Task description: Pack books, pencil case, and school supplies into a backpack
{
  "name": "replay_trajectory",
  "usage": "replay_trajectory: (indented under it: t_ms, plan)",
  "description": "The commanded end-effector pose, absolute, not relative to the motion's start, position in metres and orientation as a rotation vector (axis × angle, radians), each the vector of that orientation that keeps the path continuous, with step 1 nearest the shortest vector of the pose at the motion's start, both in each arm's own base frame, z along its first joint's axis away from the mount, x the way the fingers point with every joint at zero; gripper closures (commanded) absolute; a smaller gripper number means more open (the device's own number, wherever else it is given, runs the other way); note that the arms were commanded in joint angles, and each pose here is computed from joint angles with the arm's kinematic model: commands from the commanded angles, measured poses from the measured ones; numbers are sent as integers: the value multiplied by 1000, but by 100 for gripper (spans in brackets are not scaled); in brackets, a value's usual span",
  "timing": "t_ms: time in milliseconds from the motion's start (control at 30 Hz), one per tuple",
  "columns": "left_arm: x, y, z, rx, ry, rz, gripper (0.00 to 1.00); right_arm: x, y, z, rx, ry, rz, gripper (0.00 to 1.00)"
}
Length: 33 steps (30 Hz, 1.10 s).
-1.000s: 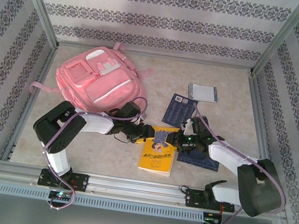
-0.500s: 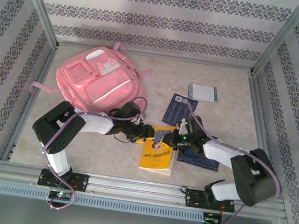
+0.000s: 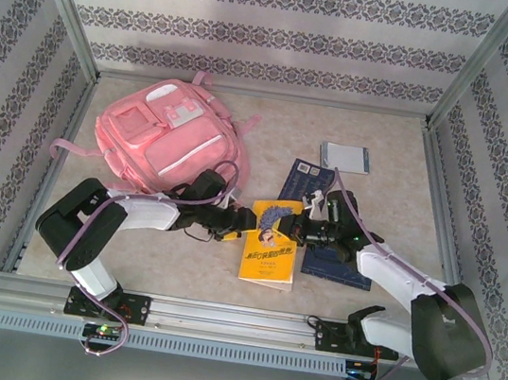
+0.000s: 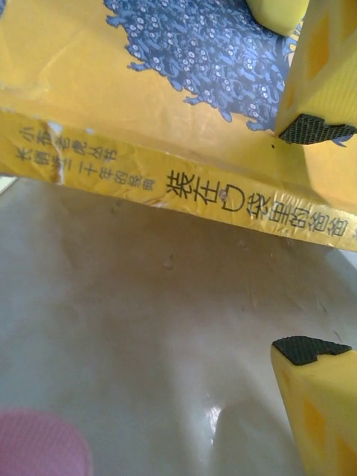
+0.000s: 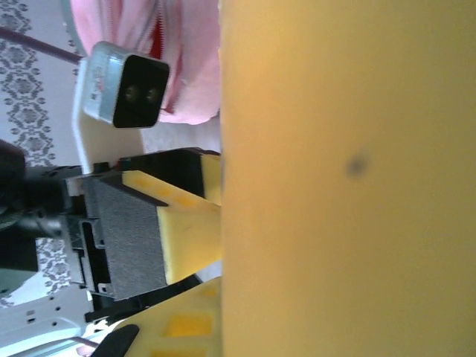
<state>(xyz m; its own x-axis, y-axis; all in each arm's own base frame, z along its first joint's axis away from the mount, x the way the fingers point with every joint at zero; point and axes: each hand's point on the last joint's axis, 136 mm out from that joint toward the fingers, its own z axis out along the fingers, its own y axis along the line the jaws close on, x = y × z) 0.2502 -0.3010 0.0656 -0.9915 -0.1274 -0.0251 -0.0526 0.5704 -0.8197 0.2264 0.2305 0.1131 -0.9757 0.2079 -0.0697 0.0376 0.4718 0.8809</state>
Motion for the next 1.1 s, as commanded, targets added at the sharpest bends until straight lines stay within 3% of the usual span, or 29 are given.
replay_trajectory:
  t_ms: [0,300,567,833,900,1000,1067]
  plan:
    - [264,-316,90,-132,2556,-1597,29,234,238,147,154,2438,1628,100]
    - [275,-335,105,-179,2349,-1906,37,243,242,153,212,2385,1682,100]
    - [274,-333,110,-186,2296,-1934,71,244,240,153,229,2391,1654,100]
    - [272,-328,116,-153,2311,-1865,88,242,231,136,251,2446,1552,100]
    - [271,-326,115,-150,2325,-1836,91,241,225,126,259,2489,1472,88]
    - [270,-322,114,-139,2351,-1783,93,237,213,107,258,2571,1324,53]
    - [268,-320,112,-125,2367,-1748,94,233,201,94,258,2630,1197,41]
